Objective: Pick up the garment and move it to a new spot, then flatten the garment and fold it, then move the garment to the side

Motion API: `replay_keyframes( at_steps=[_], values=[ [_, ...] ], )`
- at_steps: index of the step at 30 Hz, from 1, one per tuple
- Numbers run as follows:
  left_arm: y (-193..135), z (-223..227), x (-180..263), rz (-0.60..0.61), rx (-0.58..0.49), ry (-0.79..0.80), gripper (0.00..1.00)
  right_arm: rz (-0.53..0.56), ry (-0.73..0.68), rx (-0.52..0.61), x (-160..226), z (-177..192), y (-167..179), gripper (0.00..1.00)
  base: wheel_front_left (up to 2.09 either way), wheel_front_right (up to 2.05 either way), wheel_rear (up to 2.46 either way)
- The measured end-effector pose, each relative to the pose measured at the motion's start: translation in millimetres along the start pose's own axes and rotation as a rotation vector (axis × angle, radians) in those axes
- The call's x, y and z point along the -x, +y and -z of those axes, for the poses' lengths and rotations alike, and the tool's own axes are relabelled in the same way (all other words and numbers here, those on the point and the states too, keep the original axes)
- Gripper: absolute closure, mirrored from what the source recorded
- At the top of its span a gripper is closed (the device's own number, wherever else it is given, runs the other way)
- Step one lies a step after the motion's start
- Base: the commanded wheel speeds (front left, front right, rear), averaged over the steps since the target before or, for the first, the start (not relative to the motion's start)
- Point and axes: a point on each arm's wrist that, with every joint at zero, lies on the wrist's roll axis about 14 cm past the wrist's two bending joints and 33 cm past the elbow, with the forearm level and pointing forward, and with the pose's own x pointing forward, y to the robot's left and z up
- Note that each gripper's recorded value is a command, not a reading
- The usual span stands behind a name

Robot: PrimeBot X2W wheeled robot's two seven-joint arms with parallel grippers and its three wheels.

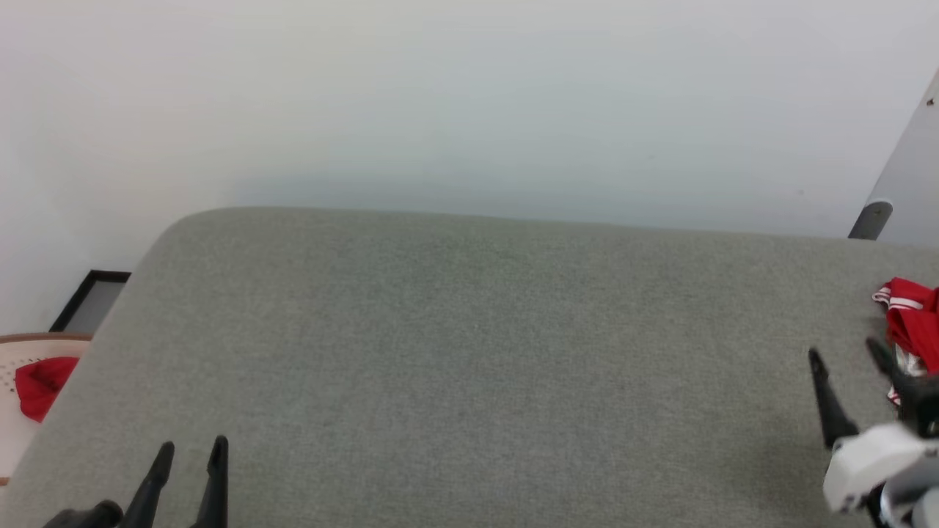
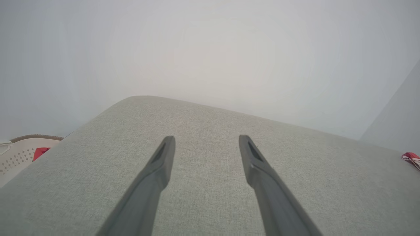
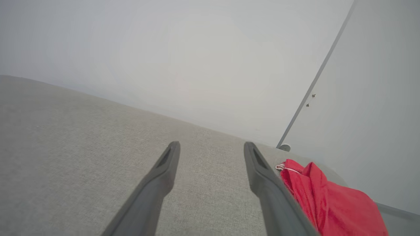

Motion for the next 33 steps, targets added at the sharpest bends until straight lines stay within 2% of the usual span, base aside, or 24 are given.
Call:
replay_keyframes(
  at_steps=[6,19,33],
  values=[
    [5.0,-0.8,8.6,-0.017,-0.012,-0.006,0.00,0.002,0.017,-0.046,27.3,15.7,18.1,0.00,0.00,0.00,0.00],
    [6.8,-3.1,17.1,-0.014,-0.043,-0.014,0.00,-0.017,0.009,-0.125,61.7,20.7,56.7,0.00,0.00,0.00,0.00],
    [0.7,8.0,17.5,0.011,-0.039,0.022,0.00,-0.010,0.013,-0.150,82.8,22.2,69.0,0.00,0.00,0.00,0.00]
  ],
)
